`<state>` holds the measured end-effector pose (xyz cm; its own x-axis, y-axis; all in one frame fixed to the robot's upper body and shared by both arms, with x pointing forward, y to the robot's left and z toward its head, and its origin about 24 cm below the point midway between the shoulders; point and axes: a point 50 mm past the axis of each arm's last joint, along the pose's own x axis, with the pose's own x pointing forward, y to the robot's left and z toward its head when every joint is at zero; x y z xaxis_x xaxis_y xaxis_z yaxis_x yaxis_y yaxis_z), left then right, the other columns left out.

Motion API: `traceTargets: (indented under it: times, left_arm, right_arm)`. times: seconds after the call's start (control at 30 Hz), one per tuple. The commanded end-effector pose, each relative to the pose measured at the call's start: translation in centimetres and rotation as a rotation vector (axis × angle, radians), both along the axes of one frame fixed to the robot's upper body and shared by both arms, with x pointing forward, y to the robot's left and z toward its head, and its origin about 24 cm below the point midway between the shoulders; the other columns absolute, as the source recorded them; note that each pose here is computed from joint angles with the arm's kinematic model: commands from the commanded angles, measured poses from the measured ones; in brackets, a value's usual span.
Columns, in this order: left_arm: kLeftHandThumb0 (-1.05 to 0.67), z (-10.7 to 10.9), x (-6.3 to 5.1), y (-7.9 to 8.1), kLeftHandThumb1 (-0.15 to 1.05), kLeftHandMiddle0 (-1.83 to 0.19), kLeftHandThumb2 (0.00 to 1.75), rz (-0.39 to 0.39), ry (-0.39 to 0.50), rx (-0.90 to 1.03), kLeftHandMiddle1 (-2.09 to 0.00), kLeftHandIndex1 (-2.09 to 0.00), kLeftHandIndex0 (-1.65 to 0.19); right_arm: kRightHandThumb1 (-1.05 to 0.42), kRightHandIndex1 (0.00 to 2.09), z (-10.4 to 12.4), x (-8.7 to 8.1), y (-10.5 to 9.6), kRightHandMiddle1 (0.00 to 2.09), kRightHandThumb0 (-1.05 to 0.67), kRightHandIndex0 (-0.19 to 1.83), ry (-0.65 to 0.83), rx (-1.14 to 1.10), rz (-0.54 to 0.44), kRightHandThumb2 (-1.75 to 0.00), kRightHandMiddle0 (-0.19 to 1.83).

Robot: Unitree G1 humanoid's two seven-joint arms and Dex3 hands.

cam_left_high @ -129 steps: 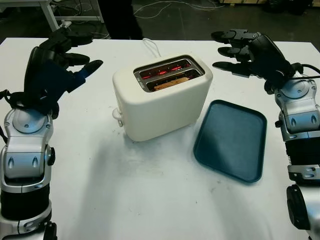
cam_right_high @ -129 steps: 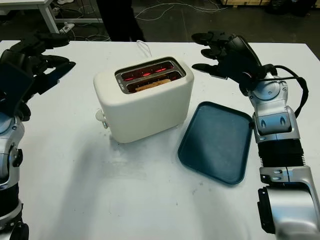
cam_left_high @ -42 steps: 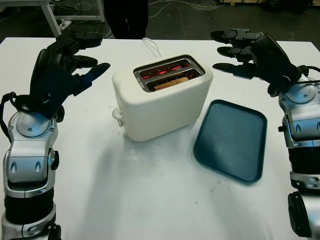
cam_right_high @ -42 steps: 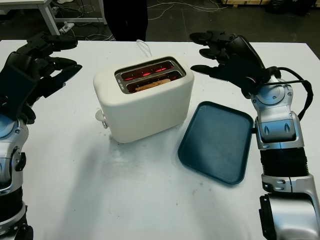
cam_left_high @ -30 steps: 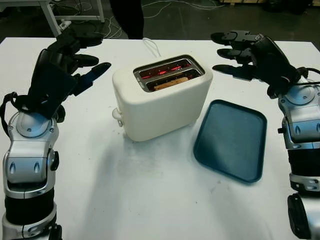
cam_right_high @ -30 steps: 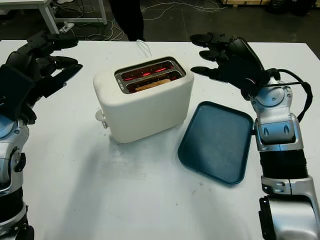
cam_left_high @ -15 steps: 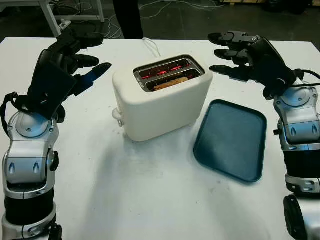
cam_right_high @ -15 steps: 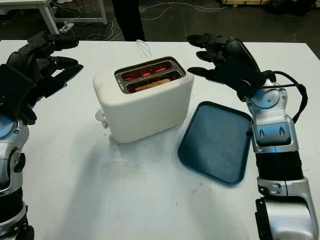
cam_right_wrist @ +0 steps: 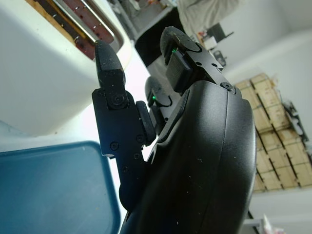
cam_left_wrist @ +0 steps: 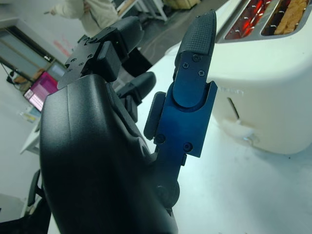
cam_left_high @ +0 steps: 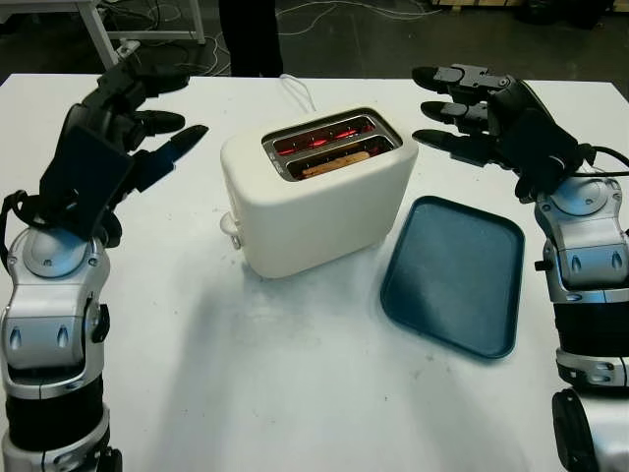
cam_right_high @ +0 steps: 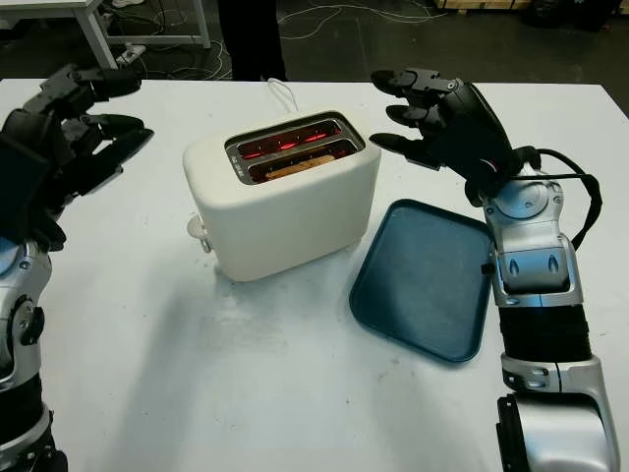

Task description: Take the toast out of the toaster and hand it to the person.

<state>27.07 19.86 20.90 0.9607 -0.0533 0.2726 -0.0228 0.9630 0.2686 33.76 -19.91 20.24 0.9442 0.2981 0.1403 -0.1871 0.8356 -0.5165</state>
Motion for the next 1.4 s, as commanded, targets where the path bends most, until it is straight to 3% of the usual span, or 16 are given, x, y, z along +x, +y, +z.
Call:
traceTargets:
  times: [0.0,0.5,0.93,1.37]
  left_arm:
    - [-0.64,-0.1,-0.1,0.1,0.88,-0.01,0.0,0.0,0.019,-0.016,-1.14,-0.81,-0.13]
    - [-0.64,-0.5,-0.7,-0.4,0.89,0.0,0.01,-0.006,0.045,-0.049,-1.1,-0.9,-0.04]
    - [-0.66,-0.4,-0.7,-0.7,0.89,0.0,0.0,-0.021,0.043,-0.057,-1.11,-0.92,-0.03]
    - [-0.65,-0.4,-0.7,-0.6,0.89,0.0,0.0,-0.02,0.04,-0.048,-1.14,-0.94,-0.04]
  right_arm:
    - [-0.92,0.0,-0.2,-0.1,-0.1,0.0,-0.42,0.46,0.017,0.037,0.004,-0.1,0.42]
    - [-0.92,0.0,-1.1,-1.4,-0.1,0.01,-0.4,0.45,0.062,0.151,0.0,-0.06,0.42]
    - [-0.92,0.02,-1.4,-1.3,-0.1,0.02,-0.49,0.48,0.075,0.182,0.012,-0.02,0.45]
    - [-0.92,0.03,-1.2,-1.0,0.0,0.02,-0.45,0.49,0.056,0.148,0.014,-0.04,0.46]
